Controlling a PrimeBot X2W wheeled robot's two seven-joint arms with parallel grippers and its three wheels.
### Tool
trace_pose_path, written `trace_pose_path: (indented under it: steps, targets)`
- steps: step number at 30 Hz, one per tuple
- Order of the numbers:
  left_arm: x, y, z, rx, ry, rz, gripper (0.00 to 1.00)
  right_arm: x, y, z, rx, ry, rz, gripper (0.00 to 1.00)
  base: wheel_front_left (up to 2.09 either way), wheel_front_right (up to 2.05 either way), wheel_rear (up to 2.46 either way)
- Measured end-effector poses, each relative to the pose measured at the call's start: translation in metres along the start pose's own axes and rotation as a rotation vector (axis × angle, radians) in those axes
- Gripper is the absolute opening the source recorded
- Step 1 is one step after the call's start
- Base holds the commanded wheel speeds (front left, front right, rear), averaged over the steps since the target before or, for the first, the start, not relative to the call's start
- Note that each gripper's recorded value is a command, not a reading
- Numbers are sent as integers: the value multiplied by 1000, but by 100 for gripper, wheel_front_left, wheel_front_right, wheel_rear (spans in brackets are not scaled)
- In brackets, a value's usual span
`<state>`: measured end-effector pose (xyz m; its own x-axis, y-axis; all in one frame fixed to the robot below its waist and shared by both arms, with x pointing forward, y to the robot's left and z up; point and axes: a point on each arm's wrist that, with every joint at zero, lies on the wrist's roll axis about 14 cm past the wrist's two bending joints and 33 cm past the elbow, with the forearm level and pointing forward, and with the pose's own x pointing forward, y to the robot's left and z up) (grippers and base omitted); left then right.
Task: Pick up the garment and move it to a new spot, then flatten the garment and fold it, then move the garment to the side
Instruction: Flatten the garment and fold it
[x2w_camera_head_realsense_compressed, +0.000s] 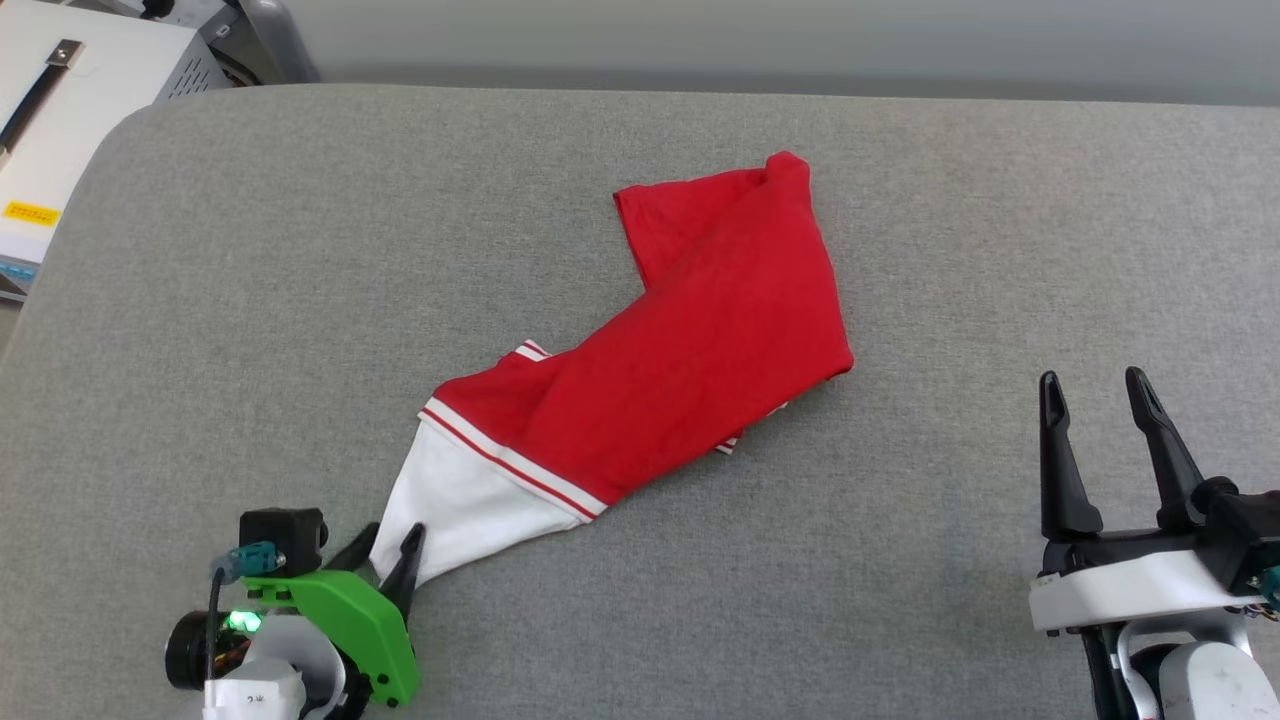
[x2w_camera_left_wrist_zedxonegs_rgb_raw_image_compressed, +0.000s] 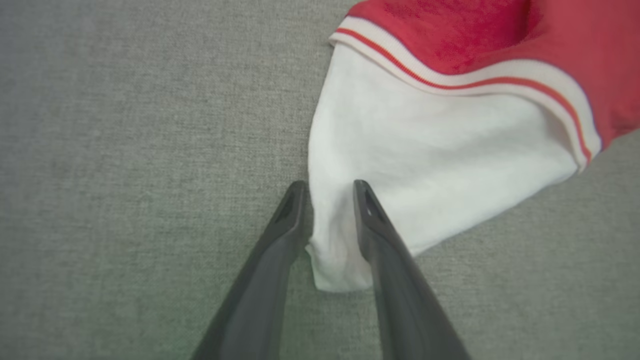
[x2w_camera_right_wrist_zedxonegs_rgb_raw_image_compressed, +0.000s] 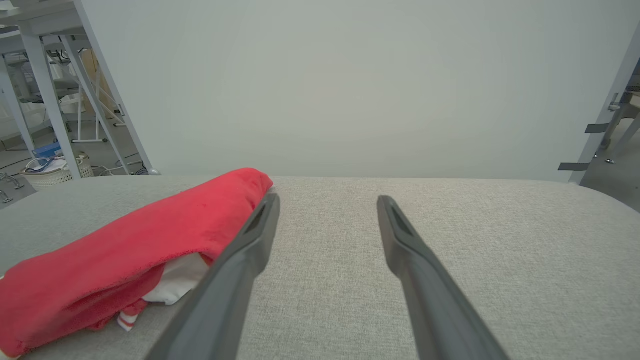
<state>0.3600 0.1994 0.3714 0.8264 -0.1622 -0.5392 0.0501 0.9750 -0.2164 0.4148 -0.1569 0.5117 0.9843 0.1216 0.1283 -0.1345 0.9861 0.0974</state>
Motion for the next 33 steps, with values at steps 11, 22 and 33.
trace_pose_path:
  steps: [11, 22, 33]
  targets:
    - [-28, -14, 144, 190, -548, 105, 100, 26, 0, 63, -58, -195, 18, 100, 0, 0, 0]
    - [-63, -23, 159, 280, -729, 198, 100, 98, 30, 130, -156, -392, 220, 100, 0, 0, 0]
    - [-45, -20, 141, 239, -693, 264, 100, 185, 90, 49, -236, 103, 507, 100, 0, 0, 0]
